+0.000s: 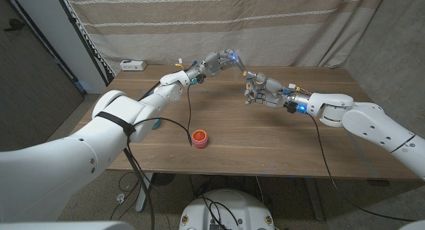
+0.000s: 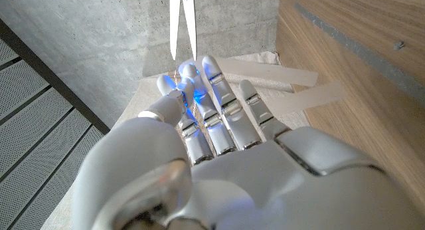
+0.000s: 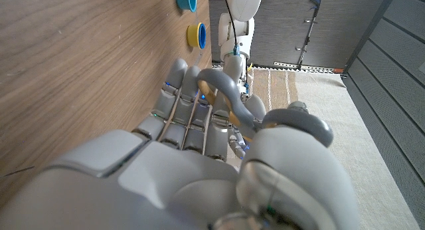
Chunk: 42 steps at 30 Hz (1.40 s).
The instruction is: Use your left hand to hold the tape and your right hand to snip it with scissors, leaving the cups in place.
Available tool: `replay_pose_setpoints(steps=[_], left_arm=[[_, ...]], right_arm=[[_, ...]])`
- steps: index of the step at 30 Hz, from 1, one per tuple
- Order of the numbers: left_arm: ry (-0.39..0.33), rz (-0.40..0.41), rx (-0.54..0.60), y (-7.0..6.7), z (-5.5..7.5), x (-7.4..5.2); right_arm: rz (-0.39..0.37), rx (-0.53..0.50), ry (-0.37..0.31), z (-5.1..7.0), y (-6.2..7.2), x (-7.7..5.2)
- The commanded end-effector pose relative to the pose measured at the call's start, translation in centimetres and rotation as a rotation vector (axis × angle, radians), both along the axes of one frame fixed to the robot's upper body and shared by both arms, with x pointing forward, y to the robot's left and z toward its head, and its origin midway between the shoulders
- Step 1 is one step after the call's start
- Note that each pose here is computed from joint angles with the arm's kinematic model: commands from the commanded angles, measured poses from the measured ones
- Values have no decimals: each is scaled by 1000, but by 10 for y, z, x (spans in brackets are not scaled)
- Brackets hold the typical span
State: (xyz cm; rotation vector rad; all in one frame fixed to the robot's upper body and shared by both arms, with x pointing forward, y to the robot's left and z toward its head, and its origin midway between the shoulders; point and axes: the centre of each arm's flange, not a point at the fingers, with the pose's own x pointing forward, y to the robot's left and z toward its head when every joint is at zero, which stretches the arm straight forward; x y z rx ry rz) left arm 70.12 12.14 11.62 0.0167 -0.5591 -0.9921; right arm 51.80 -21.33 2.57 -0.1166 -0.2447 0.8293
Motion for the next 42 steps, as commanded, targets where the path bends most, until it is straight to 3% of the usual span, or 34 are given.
replay_pose_setpoints(steps=[1,23,25,26,28,31,33,36,42], left_arm=[[15,0,-21,-2,-1,1],[49,-104,-89,-6,-4,-5],[50,-113,-95,-7,-3,-6],[40,-115,-109,-6,-4,-7],[39,-125,-136,-6,-5,-8],[44,-129,-146,-6,-6,-8],[43,-132,-153,-6,-6,-9],[49,-143,-158,-6,-7,-10],[85,-191,-179,-9,-7,-11]], right_arm=[[49,-21,12,-3,9,-3],[28,3,21,-3,2,2],[-83,-67,-65,1,0,-4],[-101,-86,-82,3,1,-5],[10,-25,-9,-2,3,-1],[-40,-45,-33,-2,2,-2],[2,-15,-5,-3,1,-1],[-27,-26,-27,-1,1,-2],[14,11,11,-4,0,-1]])
